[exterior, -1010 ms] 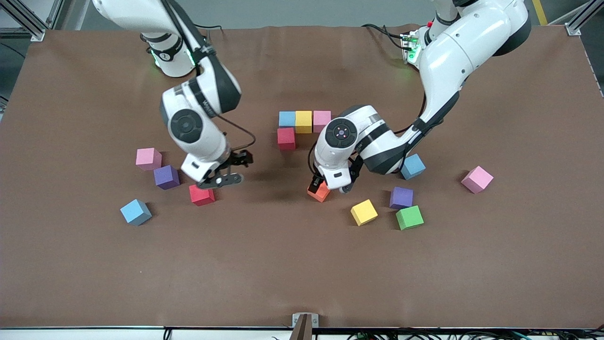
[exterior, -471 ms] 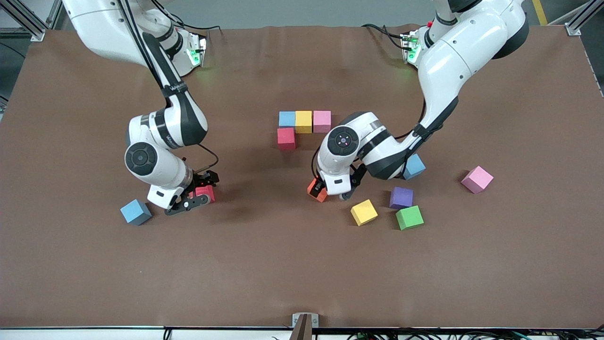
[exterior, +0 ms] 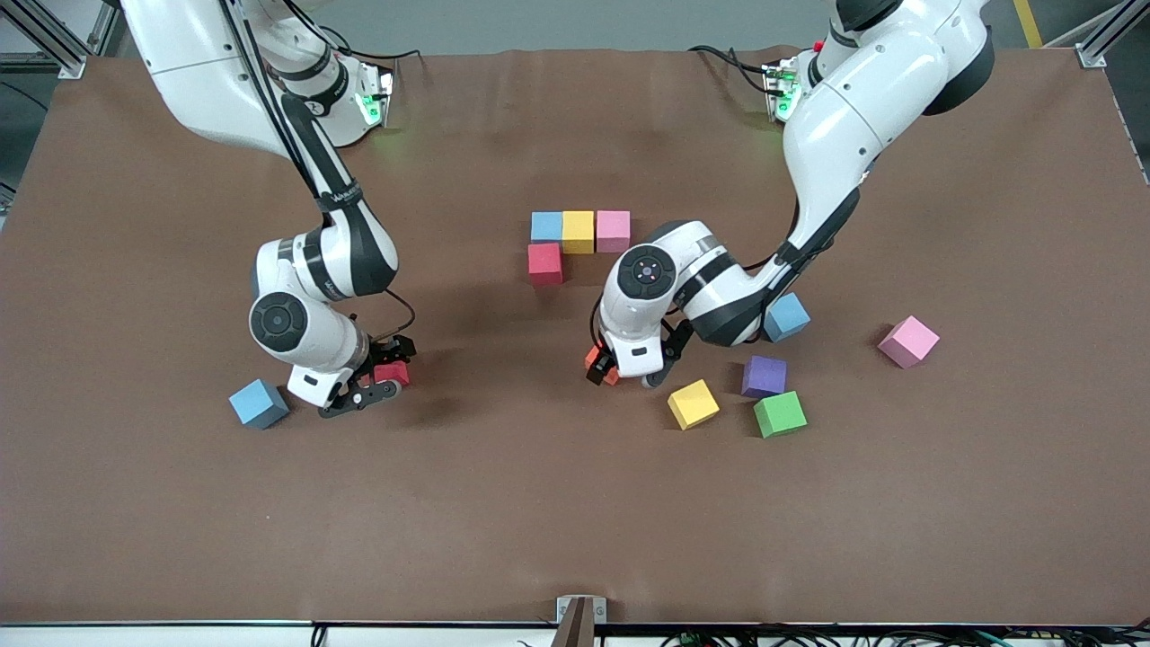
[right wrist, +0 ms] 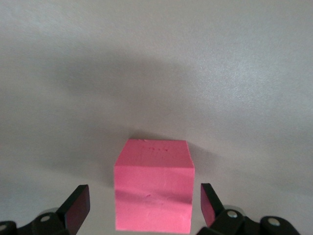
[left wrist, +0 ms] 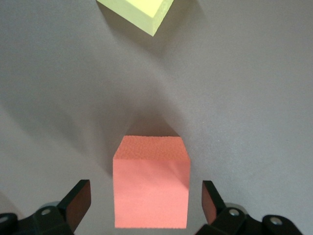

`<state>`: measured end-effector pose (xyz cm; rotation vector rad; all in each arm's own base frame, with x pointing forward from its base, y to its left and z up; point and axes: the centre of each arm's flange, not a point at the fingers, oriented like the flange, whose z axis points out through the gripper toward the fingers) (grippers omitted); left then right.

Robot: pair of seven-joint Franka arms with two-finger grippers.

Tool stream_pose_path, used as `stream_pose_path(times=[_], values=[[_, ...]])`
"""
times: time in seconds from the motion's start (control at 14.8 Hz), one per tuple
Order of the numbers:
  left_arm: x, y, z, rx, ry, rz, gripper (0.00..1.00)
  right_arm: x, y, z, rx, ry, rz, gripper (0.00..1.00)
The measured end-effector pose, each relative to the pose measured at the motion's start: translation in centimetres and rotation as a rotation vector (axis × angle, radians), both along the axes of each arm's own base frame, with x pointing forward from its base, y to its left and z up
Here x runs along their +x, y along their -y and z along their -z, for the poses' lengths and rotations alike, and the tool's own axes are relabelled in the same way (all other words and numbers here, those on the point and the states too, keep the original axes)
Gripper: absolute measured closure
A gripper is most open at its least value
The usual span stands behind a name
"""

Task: Arrange 11 blocks into digit 3

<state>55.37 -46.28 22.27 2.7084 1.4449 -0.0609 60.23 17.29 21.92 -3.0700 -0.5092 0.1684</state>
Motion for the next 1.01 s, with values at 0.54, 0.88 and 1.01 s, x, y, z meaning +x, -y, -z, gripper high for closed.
stream_pose_path(times=[0.54, 0.88, 1.01], values=[[-0.7, 0.6, 2.1, 0.017, -0.013, 0.012, 0.12, -0.2, 0.0, 1.0, 0.0, 0.004, -0.008, 0.33], [0.5, 0.4, 0.9, 0.001, 0.012, 0.024, 0.4, -0.5, -3.0, -0.3, 0.01, -0.019, -0.051, 0.38], [1.8, -0.4, -0.8, -0.009, 0.042, 0.048, 0.4, -0.8, -6.3, -2.0, 0.01, -0.016, -0.044, 0.38]])
